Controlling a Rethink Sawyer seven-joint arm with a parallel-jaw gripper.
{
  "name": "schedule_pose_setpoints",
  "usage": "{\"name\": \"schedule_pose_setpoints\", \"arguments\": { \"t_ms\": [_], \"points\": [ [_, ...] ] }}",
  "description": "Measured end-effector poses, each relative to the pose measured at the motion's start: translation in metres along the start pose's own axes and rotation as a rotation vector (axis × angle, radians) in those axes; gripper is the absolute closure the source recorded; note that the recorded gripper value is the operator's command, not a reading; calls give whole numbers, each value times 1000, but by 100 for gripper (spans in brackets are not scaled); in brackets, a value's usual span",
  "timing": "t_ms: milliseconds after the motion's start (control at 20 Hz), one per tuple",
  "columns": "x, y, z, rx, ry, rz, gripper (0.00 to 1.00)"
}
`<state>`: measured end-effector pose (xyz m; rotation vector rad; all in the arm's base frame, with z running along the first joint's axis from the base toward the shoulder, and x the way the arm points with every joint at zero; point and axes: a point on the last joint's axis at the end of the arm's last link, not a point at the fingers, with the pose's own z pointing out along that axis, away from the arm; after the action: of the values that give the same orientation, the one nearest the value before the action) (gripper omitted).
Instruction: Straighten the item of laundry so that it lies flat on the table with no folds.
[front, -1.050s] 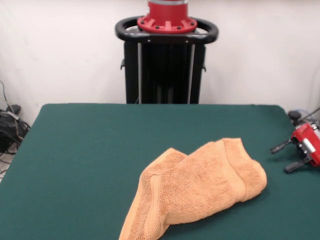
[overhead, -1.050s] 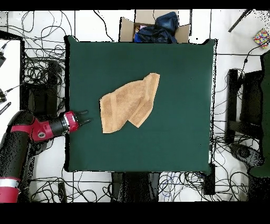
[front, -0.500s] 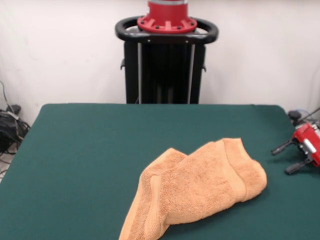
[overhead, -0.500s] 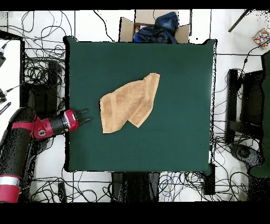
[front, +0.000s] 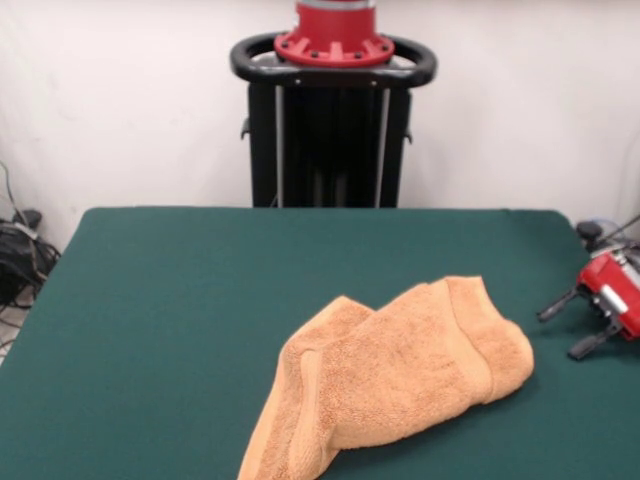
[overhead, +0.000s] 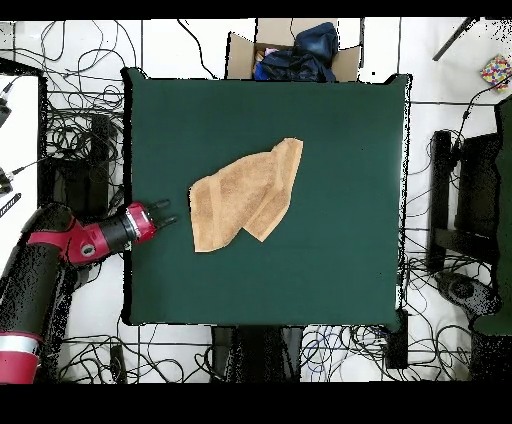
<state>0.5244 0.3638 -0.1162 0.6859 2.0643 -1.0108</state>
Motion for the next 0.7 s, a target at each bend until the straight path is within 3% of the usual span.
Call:
{"name": "schedule_pose_setpoints", "arguments": {
  "t_ms": [400, 700],
  "points": [
    [-15, -11, 37, -143, -77, -85, 0],
    [-21, -34, 59, -131, -126, -145, 0]
  ]
}}
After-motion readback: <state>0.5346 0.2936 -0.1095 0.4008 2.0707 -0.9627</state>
